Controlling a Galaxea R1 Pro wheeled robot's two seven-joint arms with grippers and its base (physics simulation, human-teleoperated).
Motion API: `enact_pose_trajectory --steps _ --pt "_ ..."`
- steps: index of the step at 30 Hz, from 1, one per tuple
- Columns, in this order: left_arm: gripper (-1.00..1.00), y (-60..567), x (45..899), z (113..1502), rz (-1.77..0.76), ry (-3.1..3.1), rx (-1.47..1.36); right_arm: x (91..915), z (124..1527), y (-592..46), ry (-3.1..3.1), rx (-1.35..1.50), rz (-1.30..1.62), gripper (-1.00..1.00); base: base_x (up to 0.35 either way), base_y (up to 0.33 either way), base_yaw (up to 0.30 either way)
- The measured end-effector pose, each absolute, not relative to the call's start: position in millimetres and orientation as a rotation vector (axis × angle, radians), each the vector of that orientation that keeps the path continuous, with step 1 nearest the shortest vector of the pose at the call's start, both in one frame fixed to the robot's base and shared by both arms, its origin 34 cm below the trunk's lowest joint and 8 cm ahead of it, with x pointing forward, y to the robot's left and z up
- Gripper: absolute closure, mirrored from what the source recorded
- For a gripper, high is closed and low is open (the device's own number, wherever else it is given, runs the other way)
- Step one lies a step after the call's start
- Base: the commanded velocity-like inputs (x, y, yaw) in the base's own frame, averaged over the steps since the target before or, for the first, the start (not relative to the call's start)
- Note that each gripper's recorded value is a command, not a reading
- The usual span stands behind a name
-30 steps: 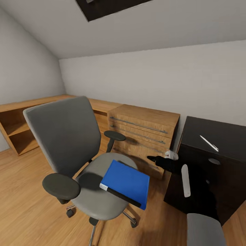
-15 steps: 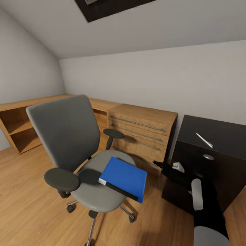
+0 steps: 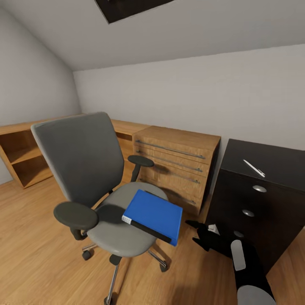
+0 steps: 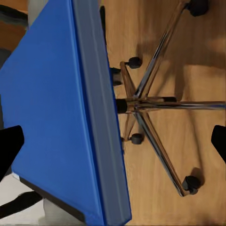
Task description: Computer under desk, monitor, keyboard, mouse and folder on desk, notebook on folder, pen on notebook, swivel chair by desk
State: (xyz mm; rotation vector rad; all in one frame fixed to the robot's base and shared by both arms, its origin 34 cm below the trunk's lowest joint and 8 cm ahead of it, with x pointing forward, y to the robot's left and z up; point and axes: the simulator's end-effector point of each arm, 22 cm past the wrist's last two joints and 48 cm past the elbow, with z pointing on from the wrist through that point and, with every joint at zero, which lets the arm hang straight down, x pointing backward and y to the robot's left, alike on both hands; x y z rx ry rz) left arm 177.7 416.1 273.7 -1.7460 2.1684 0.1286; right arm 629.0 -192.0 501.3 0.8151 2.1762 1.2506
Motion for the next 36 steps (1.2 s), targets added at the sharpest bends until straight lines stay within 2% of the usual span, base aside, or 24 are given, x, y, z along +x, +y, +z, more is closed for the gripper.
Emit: enact_pose_trajectory --steps 36 --pt "-1.00 421 168 237 0.131 2.155 -1.749 621 501 -158 1.986 0.735 1.558 -1.00 0.000 0.000 0.000"
